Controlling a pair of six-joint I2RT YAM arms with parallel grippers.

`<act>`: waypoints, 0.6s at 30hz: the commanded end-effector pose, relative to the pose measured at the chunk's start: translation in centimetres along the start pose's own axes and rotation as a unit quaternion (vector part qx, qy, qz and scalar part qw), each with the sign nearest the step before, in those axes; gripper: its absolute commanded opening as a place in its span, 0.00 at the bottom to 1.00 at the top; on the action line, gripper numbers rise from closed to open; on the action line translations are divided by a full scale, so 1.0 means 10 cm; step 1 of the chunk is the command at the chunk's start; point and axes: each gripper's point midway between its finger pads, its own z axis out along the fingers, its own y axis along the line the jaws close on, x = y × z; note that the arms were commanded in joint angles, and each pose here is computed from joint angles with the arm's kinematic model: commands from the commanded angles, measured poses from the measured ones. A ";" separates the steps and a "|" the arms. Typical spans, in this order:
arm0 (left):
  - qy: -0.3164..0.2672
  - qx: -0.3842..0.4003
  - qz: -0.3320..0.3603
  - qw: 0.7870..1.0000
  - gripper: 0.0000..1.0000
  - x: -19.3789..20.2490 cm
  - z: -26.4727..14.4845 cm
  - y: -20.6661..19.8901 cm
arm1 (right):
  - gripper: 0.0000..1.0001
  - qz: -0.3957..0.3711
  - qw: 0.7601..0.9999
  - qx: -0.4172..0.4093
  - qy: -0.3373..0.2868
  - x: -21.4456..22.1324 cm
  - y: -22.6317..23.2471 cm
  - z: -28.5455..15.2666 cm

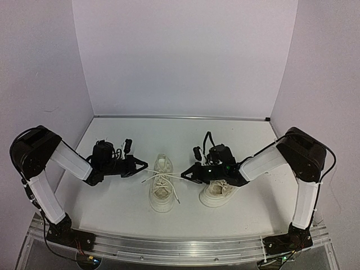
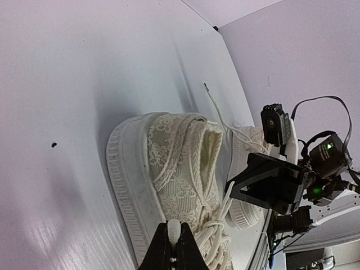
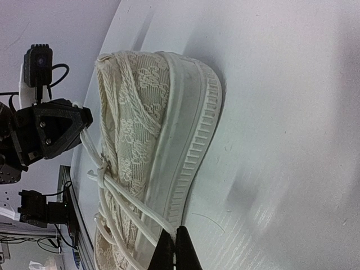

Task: Tie the shoes

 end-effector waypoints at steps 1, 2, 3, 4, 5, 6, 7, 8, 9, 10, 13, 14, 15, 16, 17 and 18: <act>-0.055 -0.059 0.017 0.997 0.00 -0.19 -0.16 0.13 | 0.00 0.018 0.998 0.022 -0.061 -0.22 -0.02 -0.14; -0.058 -0.067 0.017 0.996 0.00 -0.18 -0.18 0.16 | 0.00 0.019 0.997 0.026 -0.064 -0.23 -0.04 -0.16; -0.060 -0.071 0.017 0.995 0.00 -0.19 -0.19 0.17 | 0.00 0.020 0.997 0.031 -0.066 -0.22 -0.06 -0.17; -0.063 -0.076 0.016 0.995 0.00 -0.20 -0.20 0.18 | 0.00 0.021 0.997 0.033 -0.066 -0.21 -0.08 -0.17; -0.067 -0.081 0.015 0.994 0.00 -0.20 -0.21 0.20 | 0.00 0.022 0.997 0.036 -0.067 -0.21 -0.09 -0.17; -0.071 -0.086 0.013 0.994 0.00 -0.21 -0.22 0.22 | 0.00 0.024 0.997 0.040 -0.067 -0.20 -0.12 -0.18; -0.075 -0.091 0.010 0.993 0.00 -0.21 -0.23 0.24 | 0.00 0.025 0.996 0.044 -0.068 -0.19 -0.14 -0.19; -0.079 -0.096 0.009 0.992 0.00 -0.21 -0.25 0.26 | 0.00 0.026 0.996 0.048 -0.068 -0.18 -0.16 -0.20; -0.081 -0.099 0.008 0.992 0.00 -0.21 -0.25 0.27 | 0.00 0.026 0.996 0.052 -0.067 -0.16 -0.18 -0.21; -0.085 -0.101 0.008 0.991 0.00 -0.22 -0.26 0.28 | 0.00 0.027 0.996 0.055 -0.068 -0.15 -0.20 -0.22; -0.093 -0.113 0.005 0.989 0.00 -0.23 -0.31 0.33 | 0.00 0.027 0.995 0.068 -0.070 -0.13 -0.25 -0.26; -0.096 -0.115 0.004 0.989 0.00 -0.24 -0.32 0.34 | 0.00 0.026 0.995 0.071 -0.071 -0.13 -0.26 -0.27; -0.096 -0.115 0.003 0.989 0.00 -0.24 -0.32 0.35 | 0.00 0.025 0.994 0.074 -0.071 -0.12 -0.27 -0.28; -0.096 -0.116 0.003 0.989 0.00 -0.24 -0.33 0.35 | 0.00 0.025 0.994 0.076 -0.072 -0.12 -0.28 -0.29; -0.095 -0.118 0.002 0.988 0.00 -0.24 -0.33 0.37 | 0.00 0.024 0.994 0.079 -0.074 -0.12 -0.30 -0.30; -0.096 -0.120 0.001 0.988 0.00 -0.23 -0.34 0.38 | 0.00 0.025 0.993 0.082 -0.075 -0.12 -0.31 -0.30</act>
